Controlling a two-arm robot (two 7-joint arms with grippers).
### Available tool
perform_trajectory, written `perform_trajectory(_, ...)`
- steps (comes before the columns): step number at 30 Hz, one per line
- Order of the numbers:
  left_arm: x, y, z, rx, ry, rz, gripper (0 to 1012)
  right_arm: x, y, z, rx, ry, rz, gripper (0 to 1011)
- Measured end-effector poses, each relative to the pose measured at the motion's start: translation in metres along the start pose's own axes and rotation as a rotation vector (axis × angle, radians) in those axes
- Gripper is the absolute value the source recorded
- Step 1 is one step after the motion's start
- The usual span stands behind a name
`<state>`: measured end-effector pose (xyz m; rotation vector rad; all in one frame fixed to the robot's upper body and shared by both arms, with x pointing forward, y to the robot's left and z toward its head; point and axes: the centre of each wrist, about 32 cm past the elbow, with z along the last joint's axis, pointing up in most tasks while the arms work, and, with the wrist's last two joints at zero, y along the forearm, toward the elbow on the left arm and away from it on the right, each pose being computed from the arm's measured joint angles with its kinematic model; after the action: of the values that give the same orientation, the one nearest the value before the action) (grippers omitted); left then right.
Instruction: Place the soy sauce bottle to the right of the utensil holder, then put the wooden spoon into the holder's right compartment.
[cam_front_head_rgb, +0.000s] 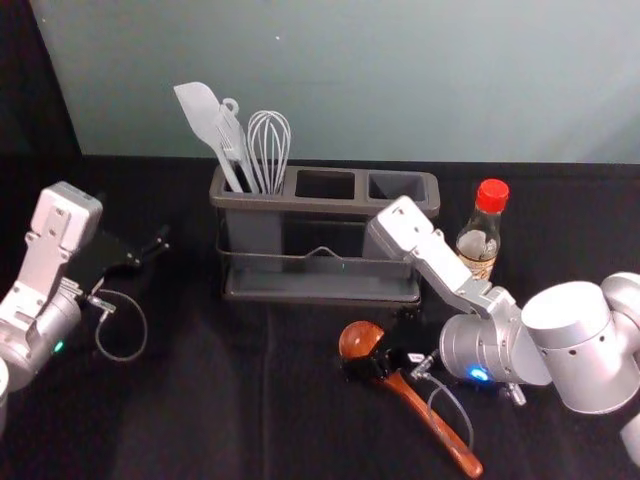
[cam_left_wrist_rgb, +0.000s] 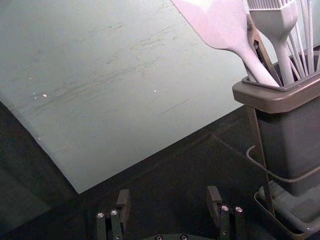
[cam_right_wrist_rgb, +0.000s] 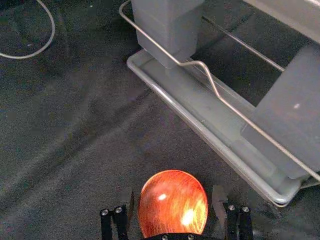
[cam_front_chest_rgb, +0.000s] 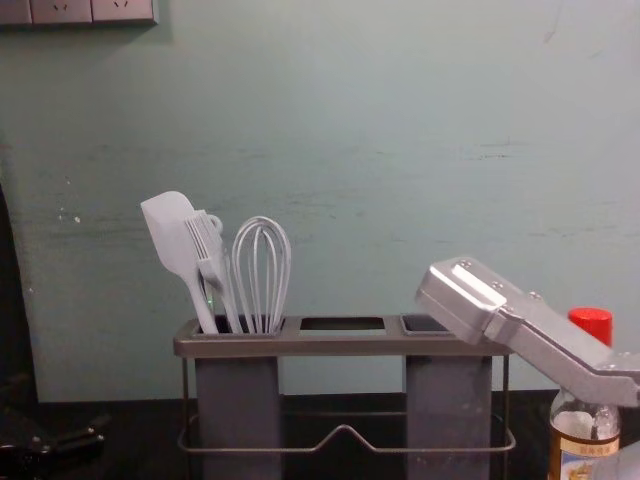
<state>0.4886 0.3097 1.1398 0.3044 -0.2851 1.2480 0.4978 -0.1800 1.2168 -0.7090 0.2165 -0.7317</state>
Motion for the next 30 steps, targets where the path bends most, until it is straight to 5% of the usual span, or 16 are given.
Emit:
perform_trajectory(25, 0.0, 0.0, 0.0, 0.0, 0.0, 0.0, 1005, -0.0009, 0.0085, -0.001, -0.012, -0.001, -0.005, 1000)
perform_trajectory(30, 0.0, 0.0, 0.0, 0.0, 0.0, 0.0, 1005, -0.0009, 0.0082, -0.001, -0.011, 0.0, -0.004, 929)
